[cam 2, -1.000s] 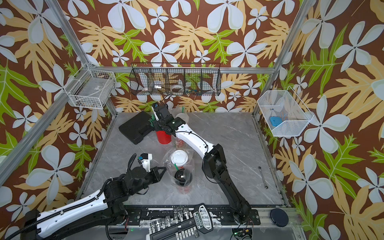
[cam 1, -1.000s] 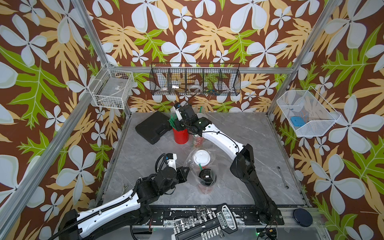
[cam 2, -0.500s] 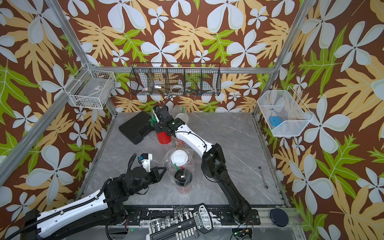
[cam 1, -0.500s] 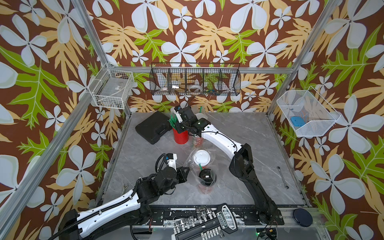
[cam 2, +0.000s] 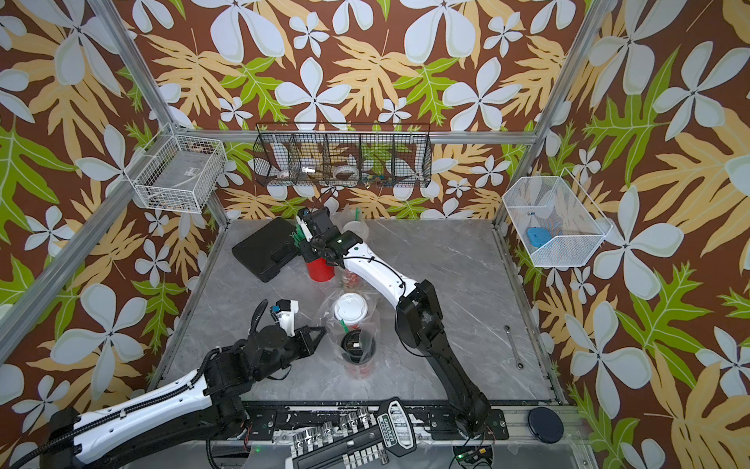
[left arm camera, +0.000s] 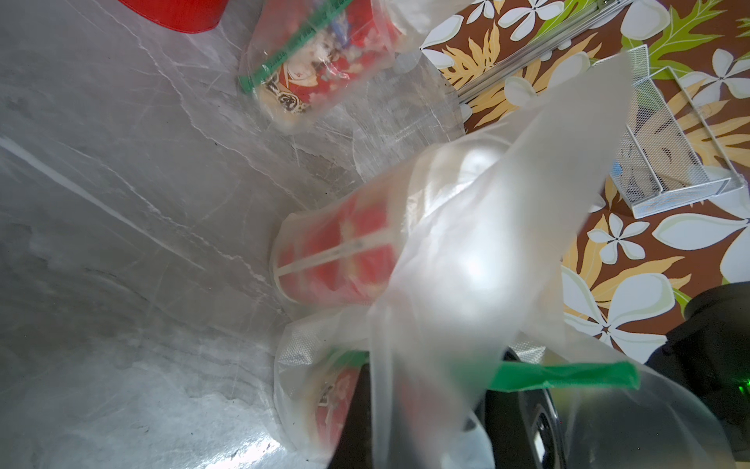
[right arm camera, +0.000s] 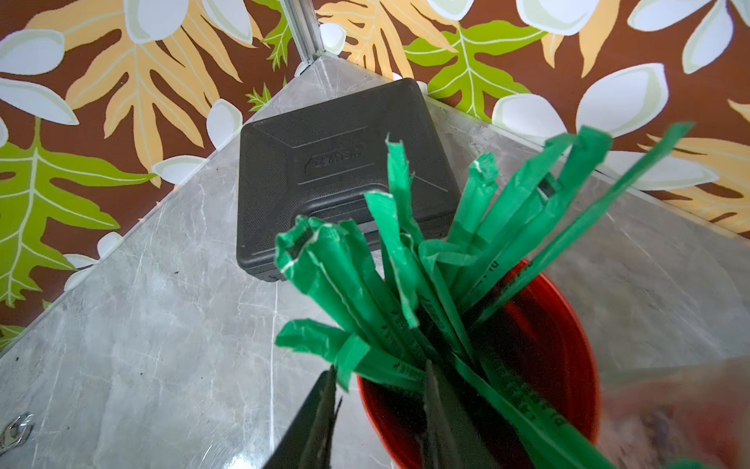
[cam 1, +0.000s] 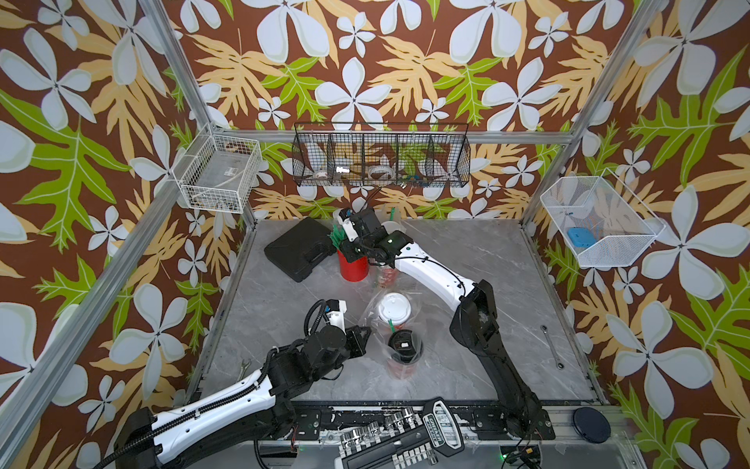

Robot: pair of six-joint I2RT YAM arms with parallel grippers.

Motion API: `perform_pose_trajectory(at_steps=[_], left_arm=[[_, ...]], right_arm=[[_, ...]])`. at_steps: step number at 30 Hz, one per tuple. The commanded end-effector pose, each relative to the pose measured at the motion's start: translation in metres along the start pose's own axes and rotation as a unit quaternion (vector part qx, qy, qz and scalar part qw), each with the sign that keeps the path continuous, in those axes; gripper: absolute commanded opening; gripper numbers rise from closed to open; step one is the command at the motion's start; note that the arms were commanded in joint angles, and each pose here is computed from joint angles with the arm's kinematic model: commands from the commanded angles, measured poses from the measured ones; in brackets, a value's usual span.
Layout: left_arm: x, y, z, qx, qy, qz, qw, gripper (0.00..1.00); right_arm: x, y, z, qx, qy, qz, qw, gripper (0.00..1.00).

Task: Pack milk tea into plastic carrier bags
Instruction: Pick up the straw from the container.

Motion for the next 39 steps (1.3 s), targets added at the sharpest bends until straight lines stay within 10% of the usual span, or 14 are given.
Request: perform_pose_trajectory(at_steps=[1,39], left_arm=[[0.0,-0.008,0.004,-0.001,-0.007,-0.013,1.0,0.0],[0.0,-0.009,0.005,0.001,-0.009,-0.014,1.0,0.0]], right_arm=[[-0.002,-0.005,0.009,0.014,-0.021,-0.021,0.999,0.36],[-0.024,-0.018,0.052,0.079,-0.102,-0.012,0.992,0.0]])
Point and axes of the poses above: each gripper's point midway between its finger pads, its own x axis out along the fingers, its own y axis along the line the jaws close on, z = x × y, the point moved 4 cm from there along -x, back along the fingers
